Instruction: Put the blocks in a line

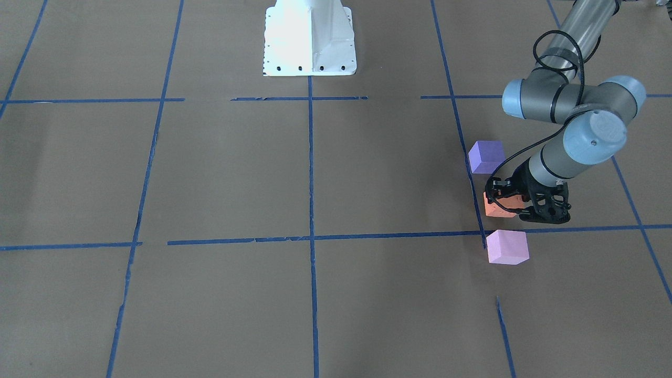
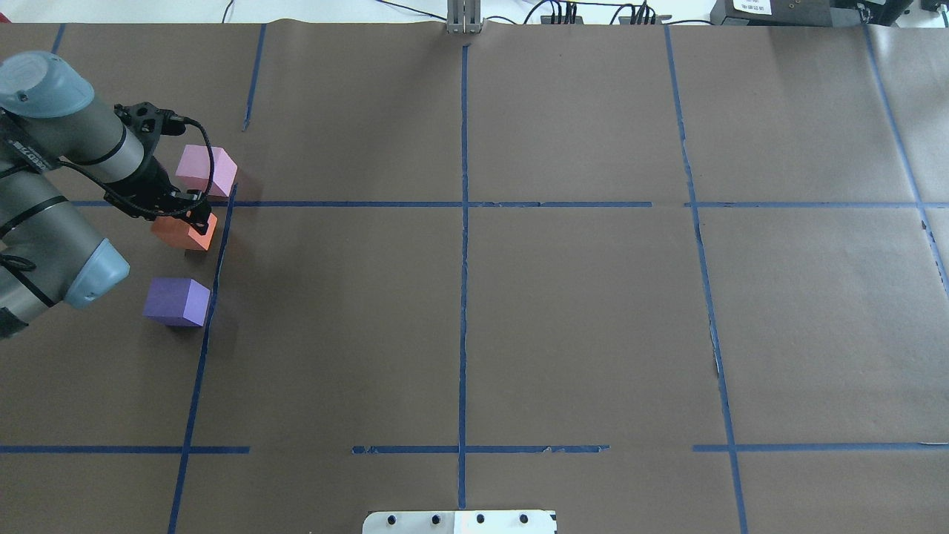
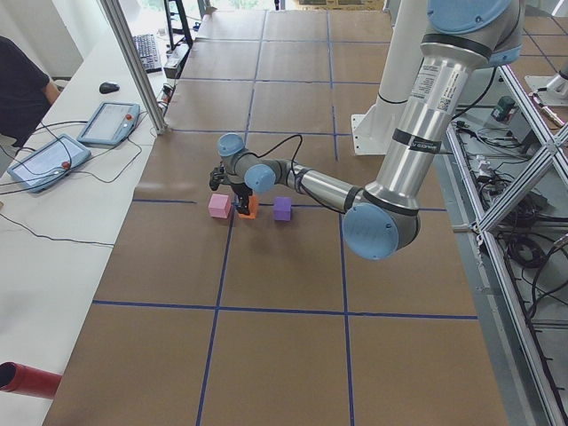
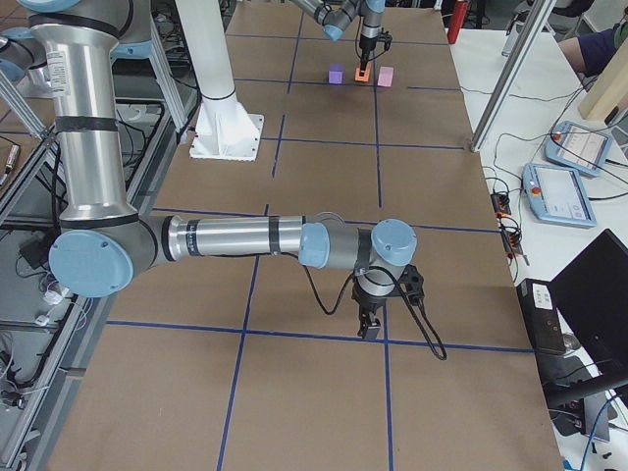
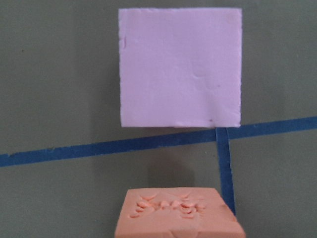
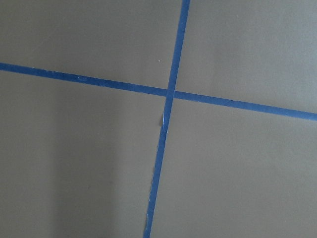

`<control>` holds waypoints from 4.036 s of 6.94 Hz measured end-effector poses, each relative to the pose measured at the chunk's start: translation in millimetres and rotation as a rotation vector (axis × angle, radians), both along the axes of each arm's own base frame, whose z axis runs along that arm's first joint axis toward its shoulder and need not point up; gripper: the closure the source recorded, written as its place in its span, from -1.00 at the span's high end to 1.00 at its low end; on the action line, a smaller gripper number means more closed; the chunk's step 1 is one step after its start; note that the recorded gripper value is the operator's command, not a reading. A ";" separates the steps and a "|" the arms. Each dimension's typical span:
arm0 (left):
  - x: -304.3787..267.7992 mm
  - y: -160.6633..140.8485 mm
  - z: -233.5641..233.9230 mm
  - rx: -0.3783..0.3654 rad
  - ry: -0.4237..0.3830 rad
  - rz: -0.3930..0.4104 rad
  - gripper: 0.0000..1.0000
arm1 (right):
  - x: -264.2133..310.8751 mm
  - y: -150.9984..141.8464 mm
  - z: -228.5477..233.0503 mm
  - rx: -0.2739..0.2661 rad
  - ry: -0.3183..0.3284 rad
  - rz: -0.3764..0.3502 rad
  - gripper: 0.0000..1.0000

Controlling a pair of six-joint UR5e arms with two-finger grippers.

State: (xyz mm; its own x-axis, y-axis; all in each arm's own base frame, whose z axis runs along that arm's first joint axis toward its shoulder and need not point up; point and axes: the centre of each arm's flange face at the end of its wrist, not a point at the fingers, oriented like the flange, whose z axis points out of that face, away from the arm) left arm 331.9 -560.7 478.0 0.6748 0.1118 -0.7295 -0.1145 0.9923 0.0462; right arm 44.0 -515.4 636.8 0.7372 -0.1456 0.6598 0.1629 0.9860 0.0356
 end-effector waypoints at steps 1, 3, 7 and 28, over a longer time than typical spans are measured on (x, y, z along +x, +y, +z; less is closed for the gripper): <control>2.1 0.6 0.9 -0.006 -0.002 -0.001 -0.61 | 0.0 0.0 0.0 0.000 0.000 0.000 1.00; 3.9 0.7 5.2 -0.018 -0.005 -0.001 -0.50 | 0.0 0.0 0.0 0.000 0.000 0.000 1.00; 6.8 2.0 8.7 -0.030 0.007 0.011 -0.06 | 0.0 0.0 0.0 0.000 0.000 0.000 1.00; -373.0 7.1 82.0 0.143 -0.066 -0.119 1.00 | 0.0 0.0 0.0 0.000 0.000 0.000 1.00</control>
